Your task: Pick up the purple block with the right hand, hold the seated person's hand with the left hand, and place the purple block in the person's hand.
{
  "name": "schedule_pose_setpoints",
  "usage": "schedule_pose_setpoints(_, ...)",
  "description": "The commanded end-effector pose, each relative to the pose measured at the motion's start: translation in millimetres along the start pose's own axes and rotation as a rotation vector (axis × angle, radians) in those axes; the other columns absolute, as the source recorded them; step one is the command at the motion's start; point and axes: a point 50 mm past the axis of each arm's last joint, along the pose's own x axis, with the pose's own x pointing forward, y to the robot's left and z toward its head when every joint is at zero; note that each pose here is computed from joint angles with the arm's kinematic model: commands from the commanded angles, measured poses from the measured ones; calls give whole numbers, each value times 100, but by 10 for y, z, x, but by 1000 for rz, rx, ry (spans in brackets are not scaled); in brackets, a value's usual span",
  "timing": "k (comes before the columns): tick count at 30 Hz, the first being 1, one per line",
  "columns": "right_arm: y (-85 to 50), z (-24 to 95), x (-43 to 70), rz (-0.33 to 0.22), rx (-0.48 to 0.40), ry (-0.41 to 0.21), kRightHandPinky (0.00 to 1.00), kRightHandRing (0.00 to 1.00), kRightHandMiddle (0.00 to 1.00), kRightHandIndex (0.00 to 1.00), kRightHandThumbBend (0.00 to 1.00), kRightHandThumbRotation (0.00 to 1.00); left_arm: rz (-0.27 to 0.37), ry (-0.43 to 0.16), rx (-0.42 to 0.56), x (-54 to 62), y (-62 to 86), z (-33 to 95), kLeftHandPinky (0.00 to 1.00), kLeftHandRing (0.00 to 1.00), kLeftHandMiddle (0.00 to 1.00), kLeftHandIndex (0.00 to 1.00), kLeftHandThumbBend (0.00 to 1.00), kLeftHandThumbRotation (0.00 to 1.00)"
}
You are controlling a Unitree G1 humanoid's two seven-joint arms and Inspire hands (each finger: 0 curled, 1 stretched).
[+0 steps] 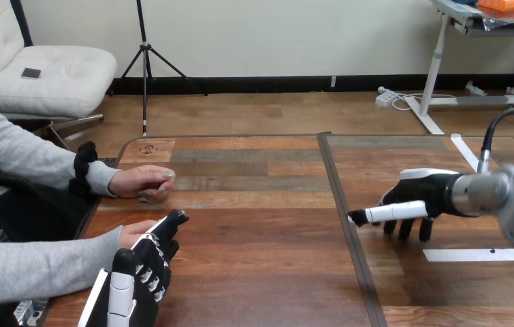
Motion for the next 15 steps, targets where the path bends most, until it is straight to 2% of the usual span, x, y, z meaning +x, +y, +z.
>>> schedule_pose_setpoints(1,-329,158,-276,86,-32,-25,79,82,83,81,85,90,-14,-59,-8,88,-72,83,100,100,95,80,83,100)
schedule_pose_setpoints(4,-367,191,-347,138,-48,-35,81,82,83,82,84,91,-9,-60,-5,92,-72,81,100,100,95,80,83,100)
schedule_pose_setpoints(8,-410,235,-435,174,-59,-68,82,81,83,81,84,90,-7,-61,-6,99,-71,77,100,100,95,80,83,100)
schedule_pose_setpoints(14,-481,305,-572,166,-31,-194,77,76,78,77,89,85,-2,-61,-5,109,-67,73,100,99,94,80,82,100)
schedule_pose_setpoints(15,-501,319,-606,152,-23,-238,76,76,78,76,90,84,-2,-61,-7,111,-65,71,100,99,94,80,82,100)
